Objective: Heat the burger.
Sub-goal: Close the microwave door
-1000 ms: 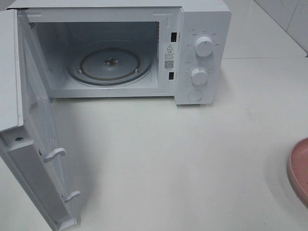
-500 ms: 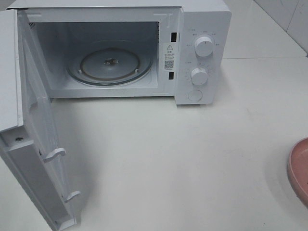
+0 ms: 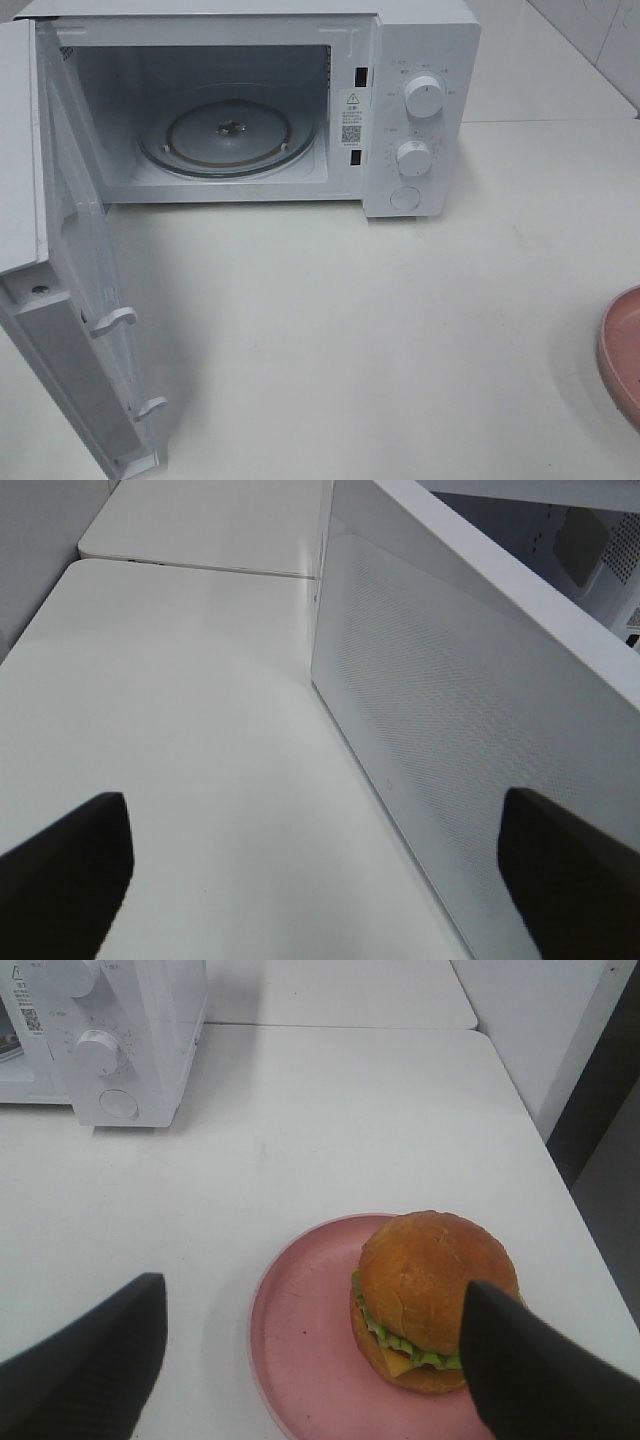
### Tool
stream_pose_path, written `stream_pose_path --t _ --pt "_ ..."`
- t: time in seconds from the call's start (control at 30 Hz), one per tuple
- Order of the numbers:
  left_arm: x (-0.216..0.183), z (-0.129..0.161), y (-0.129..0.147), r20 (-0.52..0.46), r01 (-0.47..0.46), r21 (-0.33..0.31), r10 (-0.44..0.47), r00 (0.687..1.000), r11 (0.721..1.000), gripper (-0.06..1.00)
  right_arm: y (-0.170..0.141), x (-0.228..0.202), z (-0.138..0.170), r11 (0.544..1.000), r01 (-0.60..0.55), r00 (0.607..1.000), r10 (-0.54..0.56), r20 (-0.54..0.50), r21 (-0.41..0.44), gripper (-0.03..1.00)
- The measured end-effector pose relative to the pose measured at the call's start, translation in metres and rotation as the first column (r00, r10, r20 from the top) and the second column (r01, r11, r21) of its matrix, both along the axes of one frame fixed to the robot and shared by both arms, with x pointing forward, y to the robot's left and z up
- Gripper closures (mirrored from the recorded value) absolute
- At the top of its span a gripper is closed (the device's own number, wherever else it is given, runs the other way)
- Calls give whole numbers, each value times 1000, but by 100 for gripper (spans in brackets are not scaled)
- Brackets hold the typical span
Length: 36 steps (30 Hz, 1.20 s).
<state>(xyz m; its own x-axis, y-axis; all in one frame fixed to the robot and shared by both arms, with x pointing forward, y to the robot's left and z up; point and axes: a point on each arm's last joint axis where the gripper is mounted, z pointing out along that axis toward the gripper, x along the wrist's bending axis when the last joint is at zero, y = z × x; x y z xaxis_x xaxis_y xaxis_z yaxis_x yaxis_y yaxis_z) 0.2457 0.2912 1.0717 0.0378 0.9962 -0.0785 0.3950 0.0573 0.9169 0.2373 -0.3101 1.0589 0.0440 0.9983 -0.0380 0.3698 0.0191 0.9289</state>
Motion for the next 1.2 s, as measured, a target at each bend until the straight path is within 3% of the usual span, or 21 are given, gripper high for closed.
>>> stream_pose_path --t 0.13,0.17,0.2,0.23,0.27,0.3,0.33,0.37,0.4,0.43,0.47,0.77,0.93,1.2 --pt "10 1 1 -17 -5 -4 5 1000 1000 14 0 0 0 1000 0 1000 0 0 0 21" --pt "17 0 1 -23 -8 -6 8 1000 1000 25 0 0 0 1000 0 1000 0 0 0 21" --pt "17 0 1 -23 -8 -6 8 1000 1000 25 0 0 0 1000 0 1000 0 0 0 21" --pt "23 0 2 -34 -12 -8 12 999 1000 41 0 0 0 1000 0 1000 0 0 0 21" --pt "27 0 2 -34 -15 -9 14 999 1000 50 0 0 0 1000 0 1000 0 0 0 21" --pt "27 0 2 -34 -15 -9 14 999 1000 50 0 0 0 1000 0 1000 0 0 0 21" --pt "34 0 3 -27 -20 -11 20 999 1000 68 0 0 0 1000 0 1000 0 0 0 21" --pt "38 -1 4 -20 -24 -12 24 1000 1000 77 0 0 0 1000 0 1000 0 0 0 21" --pt "38 -1 4 -20 -24 -12 24 1000 1000 77 0 0 0 1000 0 1000 0 0 0 21" --pt "47 -4 5 -14 -32 -14 31 999 999 89 0 0 0 1000 0 1000 0 0 0 21" --pt "51 -6 5 -8 -36 -16 35 999 999 93 0 0 0 1000 0 1000 0 0 0 21" --pt "80 -29 10 93 -80 -24 82 992 997 94 0 0 0 1000 0 1000 0 0 0 21" --pt "98 -45 15 207 -119 -21 120 971 993 94 0 0 0 1000 0 1000 0 0 0 22" --pt "120 -59 20 256 -157 -22 158 954 987 94 0 0 0 1000 0 1000 0 0 0 22"
